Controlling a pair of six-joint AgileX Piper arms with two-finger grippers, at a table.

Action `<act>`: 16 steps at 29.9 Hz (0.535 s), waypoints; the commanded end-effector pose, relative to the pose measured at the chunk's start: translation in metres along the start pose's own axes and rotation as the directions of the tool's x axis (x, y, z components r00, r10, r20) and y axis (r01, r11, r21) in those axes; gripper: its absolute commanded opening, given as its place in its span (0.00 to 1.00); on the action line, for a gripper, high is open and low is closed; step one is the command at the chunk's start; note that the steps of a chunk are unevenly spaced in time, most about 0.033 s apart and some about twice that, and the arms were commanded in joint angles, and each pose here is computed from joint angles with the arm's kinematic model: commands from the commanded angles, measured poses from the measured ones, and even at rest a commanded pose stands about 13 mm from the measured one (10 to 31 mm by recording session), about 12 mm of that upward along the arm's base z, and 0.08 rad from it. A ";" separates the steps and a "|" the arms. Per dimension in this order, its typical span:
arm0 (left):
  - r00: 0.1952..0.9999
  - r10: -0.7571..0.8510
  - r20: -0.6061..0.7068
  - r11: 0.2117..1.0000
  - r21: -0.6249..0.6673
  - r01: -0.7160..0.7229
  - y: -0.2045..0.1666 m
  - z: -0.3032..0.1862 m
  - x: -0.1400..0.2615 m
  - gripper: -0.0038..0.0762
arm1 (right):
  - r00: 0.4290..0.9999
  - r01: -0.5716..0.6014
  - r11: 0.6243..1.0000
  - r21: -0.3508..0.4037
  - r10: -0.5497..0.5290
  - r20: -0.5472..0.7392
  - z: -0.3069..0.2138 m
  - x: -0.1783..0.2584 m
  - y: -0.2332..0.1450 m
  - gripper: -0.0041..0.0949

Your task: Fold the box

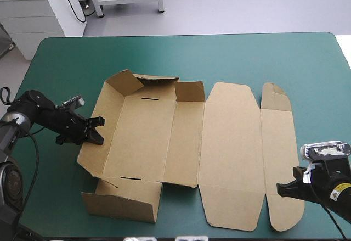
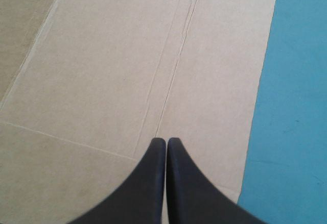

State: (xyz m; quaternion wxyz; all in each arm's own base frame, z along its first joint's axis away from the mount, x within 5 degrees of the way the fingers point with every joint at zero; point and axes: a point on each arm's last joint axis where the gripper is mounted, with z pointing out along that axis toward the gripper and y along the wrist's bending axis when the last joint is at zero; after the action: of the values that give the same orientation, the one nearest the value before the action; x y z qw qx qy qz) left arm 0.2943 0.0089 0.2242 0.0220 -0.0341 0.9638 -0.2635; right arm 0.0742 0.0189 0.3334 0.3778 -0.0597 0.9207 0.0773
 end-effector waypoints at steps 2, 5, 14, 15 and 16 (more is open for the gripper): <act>0.996 0.061 -0.066 0.997 0.053 -0.058 -0.018 -0.009 0.012 0.05 | 0.997 0.005 1.000 0.005 -0.005 0.078 -0.005 -0.010 0.000 0.04; 0.992 0.127 -0.025 0.992 0.030 -0.126 -0.023 -0.020 0.007 0.04 | 0.997 0.005 1.000 0.005 -0.005 0.076 -0.005 -0.010 0.000 0.04; 0.879 0.473 0.061 0.867 -0.208 -0.453 -0.089 -0.063 -0.023 0.04 | 0.998 0.004 1.000 0.003 -0.004 0.070 -0.005 -0.010 0.000 0.04; 0.850 0.524 0.059 0.834 -0.236 -0.498 -0.099 -0.066 -0.025 0.04 | 0.998 0.004 1.000 0.003 -0.004 0.068 -0.005 -0.009 0.000 0.04; 0.811 0.582 0.057 0.791 -0.271 -0.549 -0.112 -0.069 -0.027 0.04 | 0.998 0.004 1.000 0.003 -0.004 0.065 -0.005 -0.009 0.000 0.04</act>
State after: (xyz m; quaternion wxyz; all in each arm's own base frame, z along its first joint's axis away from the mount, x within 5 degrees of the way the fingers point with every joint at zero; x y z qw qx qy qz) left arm 0.3308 -0.0269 0.3001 0.1298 0.1629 0.9677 -0.1419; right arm 0.0744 0.0189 0.3335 0.3791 -0.0596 0.9202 0.0774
